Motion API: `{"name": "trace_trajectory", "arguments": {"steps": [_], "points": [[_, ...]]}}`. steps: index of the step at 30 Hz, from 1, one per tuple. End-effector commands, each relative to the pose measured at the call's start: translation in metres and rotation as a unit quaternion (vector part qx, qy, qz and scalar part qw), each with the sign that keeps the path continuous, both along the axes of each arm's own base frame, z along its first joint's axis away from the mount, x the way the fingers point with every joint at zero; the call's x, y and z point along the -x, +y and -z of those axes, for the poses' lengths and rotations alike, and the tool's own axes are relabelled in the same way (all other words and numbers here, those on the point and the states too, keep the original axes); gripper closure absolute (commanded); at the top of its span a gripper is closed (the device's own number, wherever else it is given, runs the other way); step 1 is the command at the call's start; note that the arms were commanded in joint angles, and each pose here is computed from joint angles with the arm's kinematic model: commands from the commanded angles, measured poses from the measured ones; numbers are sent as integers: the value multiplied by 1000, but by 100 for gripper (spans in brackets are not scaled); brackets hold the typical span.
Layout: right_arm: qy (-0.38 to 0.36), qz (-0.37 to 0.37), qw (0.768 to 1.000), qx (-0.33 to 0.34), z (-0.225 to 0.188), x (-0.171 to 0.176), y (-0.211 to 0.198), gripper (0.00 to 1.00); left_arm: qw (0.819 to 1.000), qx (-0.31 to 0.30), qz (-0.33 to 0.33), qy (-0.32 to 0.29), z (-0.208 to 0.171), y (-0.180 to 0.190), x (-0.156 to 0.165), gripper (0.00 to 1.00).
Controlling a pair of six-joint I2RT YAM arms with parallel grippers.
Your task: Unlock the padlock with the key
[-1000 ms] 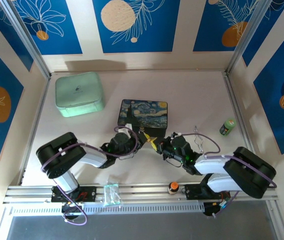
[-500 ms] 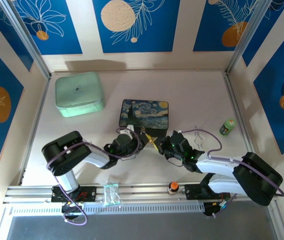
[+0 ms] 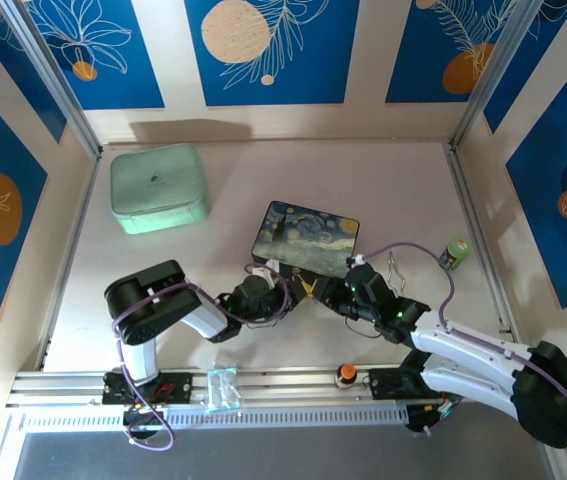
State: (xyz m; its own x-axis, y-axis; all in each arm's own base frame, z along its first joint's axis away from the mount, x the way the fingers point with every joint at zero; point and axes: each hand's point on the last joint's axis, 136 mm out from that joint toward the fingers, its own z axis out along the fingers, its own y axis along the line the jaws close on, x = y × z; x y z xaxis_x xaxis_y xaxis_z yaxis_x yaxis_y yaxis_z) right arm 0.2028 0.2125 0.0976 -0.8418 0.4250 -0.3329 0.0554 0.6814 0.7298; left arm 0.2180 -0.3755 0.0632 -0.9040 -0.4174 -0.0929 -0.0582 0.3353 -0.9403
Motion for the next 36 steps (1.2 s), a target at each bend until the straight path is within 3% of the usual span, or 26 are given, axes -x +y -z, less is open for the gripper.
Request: {"name": "trace_trajectory", "arguments": {"steps": [1, 4, 9, 15, 20, 24, 27, 31, 36], "points": [[-33, -83, 989, 117, 11, 10, -13, 69, 999, 15, 27, -36, -26, -11, 4, 100], [-77, -130, 970, 188, 6, 10, -11, 72, 999, 8, 32, -38, -27, -11, 5, 100], [-146, -211, 915, 311, 5, 17, 5, 72, 999, 6, 32, -34, -23, -8, 5, 100], [-134, -250, 894, 348, 28, 26, 12, 72, 999, 18, 33, -27, -23, -8, 6, 100], [-121, -246, 896, 349, 34, 30, 7, 60, 999, 19, 31, -27, -22, -6, 5, 100], [-108, -229, 919, 301, 25, 33, 3, 46, 999, 19, 30, -27, -21, -3, 5, 100], [-107, -210, 938, 253, 20, 35, -4, 48, 999, 16, 27, -27, -19, 0, 4, 100], [-114, -199, 944, 236, 20, 38, -14, 67, 999, 19, 27, -26, -19, -1, 4, 100], [-121, -209, 939, 245, 22, 39, -10, 64, 999, 26, 30, -28, -24, -4, 4, 100]]}}
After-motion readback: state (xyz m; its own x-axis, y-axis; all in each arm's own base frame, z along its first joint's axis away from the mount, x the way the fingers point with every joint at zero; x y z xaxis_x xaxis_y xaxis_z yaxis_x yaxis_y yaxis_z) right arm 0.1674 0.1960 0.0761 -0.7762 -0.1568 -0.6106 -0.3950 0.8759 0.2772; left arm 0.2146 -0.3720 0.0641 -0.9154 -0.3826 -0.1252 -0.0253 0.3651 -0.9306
